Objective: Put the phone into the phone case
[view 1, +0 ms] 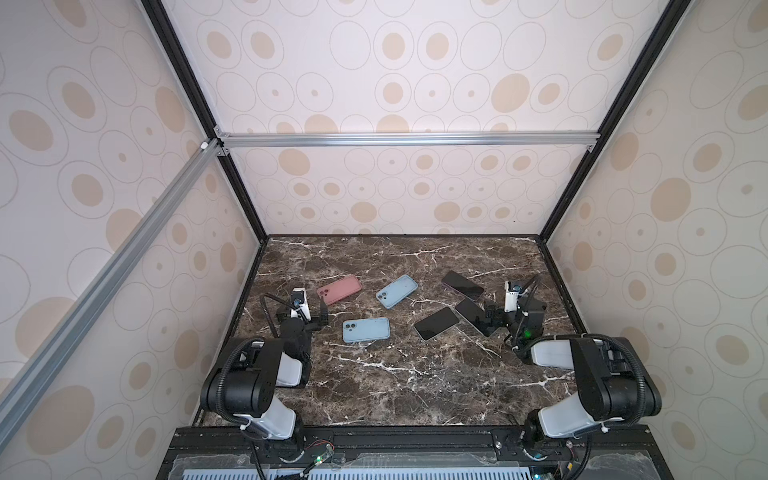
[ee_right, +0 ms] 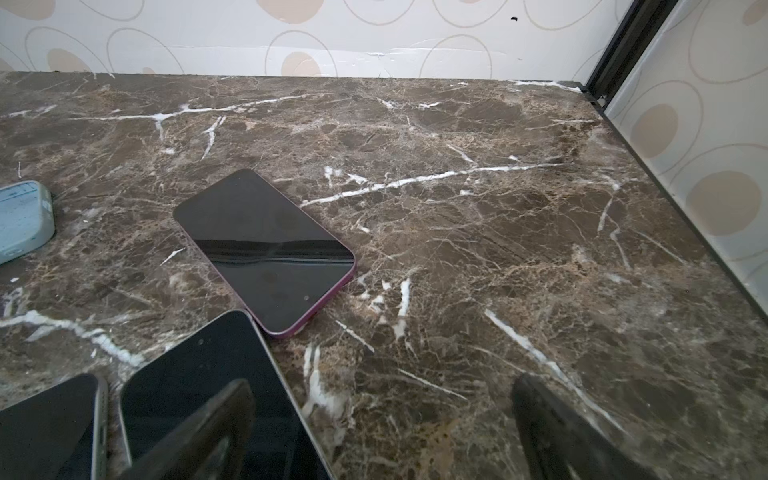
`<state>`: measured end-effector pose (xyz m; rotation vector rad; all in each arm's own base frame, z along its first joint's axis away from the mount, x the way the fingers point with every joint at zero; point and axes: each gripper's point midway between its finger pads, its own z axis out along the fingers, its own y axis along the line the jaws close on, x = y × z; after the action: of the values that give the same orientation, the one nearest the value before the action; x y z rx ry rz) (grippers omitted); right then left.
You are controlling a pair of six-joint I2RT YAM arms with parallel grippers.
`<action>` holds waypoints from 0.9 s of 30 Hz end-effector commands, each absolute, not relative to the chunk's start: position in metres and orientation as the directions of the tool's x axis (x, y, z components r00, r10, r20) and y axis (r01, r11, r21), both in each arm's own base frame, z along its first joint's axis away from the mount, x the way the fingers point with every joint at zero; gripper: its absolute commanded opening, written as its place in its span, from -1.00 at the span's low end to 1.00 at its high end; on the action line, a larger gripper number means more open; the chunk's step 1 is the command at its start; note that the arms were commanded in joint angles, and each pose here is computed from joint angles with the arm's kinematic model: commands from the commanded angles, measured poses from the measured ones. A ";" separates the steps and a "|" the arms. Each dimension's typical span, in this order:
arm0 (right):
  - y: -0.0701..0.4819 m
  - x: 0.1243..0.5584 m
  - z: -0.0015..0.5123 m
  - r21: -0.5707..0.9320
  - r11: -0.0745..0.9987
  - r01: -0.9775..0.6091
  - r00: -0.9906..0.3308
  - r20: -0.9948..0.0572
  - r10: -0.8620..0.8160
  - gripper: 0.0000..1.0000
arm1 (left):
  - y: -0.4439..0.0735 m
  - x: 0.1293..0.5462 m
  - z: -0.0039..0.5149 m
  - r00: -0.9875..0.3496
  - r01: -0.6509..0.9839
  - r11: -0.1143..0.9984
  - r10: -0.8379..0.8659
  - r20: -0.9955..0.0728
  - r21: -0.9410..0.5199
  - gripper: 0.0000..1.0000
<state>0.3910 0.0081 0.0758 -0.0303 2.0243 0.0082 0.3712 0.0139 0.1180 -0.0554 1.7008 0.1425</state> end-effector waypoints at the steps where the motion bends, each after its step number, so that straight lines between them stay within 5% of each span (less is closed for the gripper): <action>1: 0.010 0.398 0.084 -0.018 0.999 -0.034 -0.411 -0.911 -0.030 0.99 | 0.017 0.378 0.130 -0.094 -0.130 0.989 0.065 -0.993 0.077 1.00; 27: 0.010 0.399 0.084 -0.019 0.999 -0.033 -0.411 -0.911 -0.030 0.99 | 0.017 0.378 0.130 -0.098 -0.128 0.989 0.064 -0.993 0.076 1.00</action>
<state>0.3910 0.0081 0.0755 -0.0303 2.0251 0.0082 0.3716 0.0138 0.1186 -0.0553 1.6993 0.1420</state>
